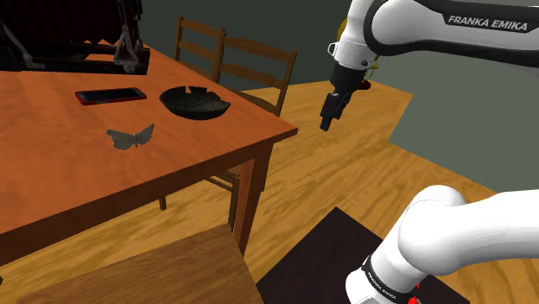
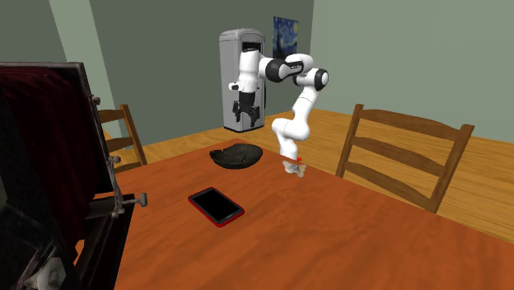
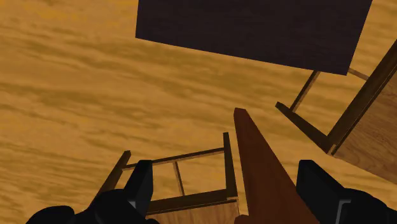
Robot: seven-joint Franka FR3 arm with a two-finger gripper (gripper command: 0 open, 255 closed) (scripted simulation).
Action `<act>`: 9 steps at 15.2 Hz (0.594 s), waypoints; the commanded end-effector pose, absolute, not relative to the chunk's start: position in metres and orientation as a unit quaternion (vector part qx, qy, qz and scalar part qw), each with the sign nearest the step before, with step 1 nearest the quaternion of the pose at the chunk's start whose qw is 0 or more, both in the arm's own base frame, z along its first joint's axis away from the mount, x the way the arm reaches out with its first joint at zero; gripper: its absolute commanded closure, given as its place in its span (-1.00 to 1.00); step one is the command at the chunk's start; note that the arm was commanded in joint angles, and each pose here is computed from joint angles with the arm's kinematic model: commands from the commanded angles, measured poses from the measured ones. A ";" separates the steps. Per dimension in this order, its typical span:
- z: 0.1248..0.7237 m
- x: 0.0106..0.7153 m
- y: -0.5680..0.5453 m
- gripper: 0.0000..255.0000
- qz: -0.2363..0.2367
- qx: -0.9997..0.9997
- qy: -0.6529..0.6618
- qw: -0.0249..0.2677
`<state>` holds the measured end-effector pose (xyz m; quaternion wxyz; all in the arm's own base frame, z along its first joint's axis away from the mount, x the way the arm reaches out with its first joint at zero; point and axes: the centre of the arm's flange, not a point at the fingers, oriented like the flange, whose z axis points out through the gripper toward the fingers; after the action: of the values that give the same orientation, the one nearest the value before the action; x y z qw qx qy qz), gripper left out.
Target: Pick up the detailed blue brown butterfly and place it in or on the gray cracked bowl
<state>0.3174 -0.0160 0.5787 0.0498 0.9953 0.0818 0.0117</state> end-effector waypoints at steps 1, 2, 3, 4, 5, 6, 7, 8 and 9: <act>0.579 0.317 -0.016 -1.00 0.012 0.995 0.082 0.050; 0.578 0.327 -0.009 -1.00 0.015 0.994 0.098 0.050; 0.578 0.336 -0.001 -1.00 0.019 0.992 0.114 0.050; 0.578 0.345 0.007 -1.00 0.023 0.990 0.130 0.051; 0.578 0.354 0.016 -1.00 0.026 0.988 0.146 0.051; 0.578 0.362 0.024 -1.00 0.030 0.985 0.162 0.051; 0.578 0.370 0.033 -1.00 0.034 0.982 0.178 0.052; 0.578 0.378 0.042 -1.00 0.037 0.979 0.194 0.052; 0.578 0.386 0.052 -1.00 0.041 0.975 0.210 0.052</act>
<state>0.3741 0.0428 0.5776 0.0521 0.9791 0.1932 0.0367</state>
